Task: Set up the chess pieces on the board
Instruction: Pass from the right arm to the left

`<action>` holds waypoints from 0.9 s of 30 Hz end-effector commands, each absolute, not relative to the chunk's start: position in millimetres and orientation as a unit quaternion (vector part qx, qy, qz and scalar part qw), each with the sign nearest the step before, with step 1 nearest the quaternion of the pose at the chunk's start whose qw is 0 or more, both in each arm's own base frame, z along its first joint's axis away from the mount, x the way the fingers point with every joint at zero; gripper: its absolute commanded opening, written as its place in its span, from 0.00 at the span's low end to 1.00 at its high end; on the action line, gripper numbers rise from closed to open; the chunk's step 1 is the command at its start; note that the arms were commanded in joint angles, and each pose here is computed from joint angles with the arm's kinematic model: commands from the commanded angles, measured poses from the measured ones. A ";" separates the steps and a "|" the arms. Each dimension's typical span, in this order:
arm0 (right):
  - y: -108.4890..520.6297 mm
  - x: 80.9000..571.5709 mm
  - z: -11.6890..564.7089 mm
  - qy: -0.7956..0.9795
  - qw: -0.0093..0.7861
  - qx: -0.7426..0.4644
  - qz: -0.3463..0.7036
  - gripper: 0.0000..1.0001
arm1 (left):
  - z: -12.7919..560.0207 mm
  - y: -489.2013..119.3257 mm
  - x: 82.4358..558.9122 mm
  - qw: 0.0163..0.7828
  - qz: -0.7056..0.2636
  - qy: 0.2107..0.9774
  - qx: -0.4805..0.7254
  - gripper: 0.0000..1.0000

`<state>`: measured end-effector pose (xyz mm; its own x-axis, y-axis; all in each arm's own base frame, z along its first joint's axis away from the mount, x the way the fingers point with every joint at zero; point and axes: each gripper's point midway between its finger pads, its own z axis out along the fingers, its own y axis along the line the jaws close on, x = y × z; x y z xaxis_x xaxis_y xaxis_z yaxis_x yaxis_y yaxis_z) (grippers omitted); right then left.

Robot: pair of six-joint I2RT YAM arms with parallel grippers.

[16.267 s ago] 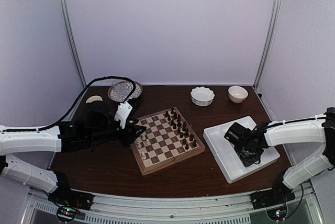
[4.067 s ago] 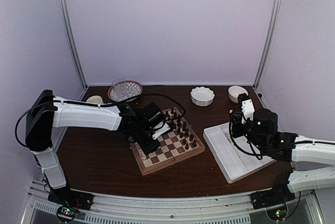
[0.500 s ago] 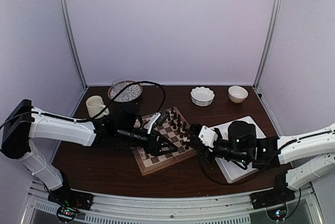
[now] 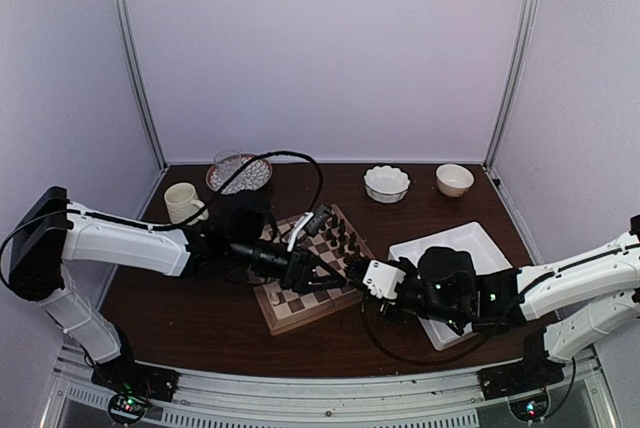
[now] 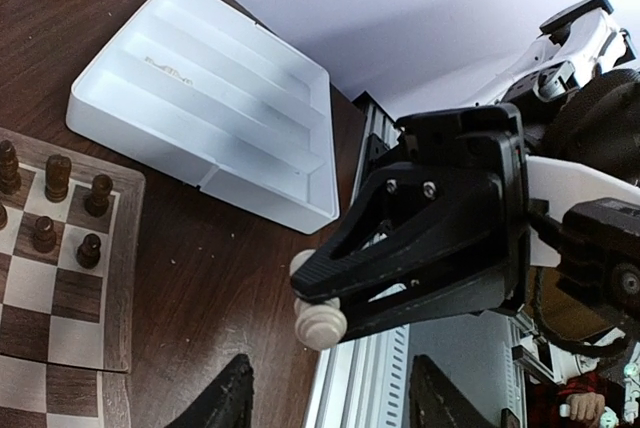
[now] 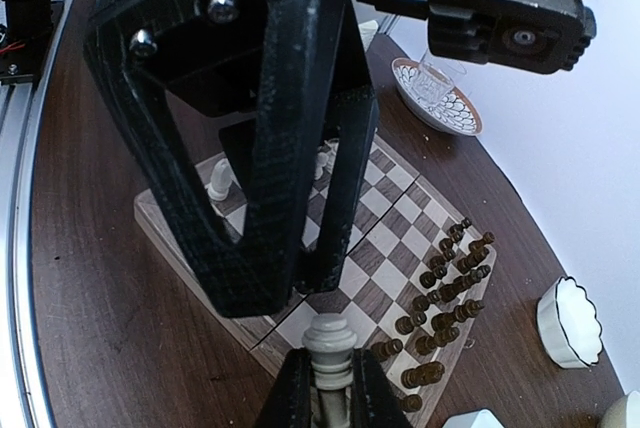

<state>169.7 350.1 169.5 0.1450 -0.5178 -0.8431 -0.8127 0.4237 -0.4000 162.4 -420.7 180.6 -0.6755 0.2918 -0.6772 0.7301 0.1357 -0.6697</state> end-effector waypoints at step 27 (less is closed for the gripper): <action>364.4 167.2 181.8 0.630 0.569 -0.516 0.113 0.00 | 183.3 -441.4 163.3 0.186 -0.572 0.713 0.361 0.25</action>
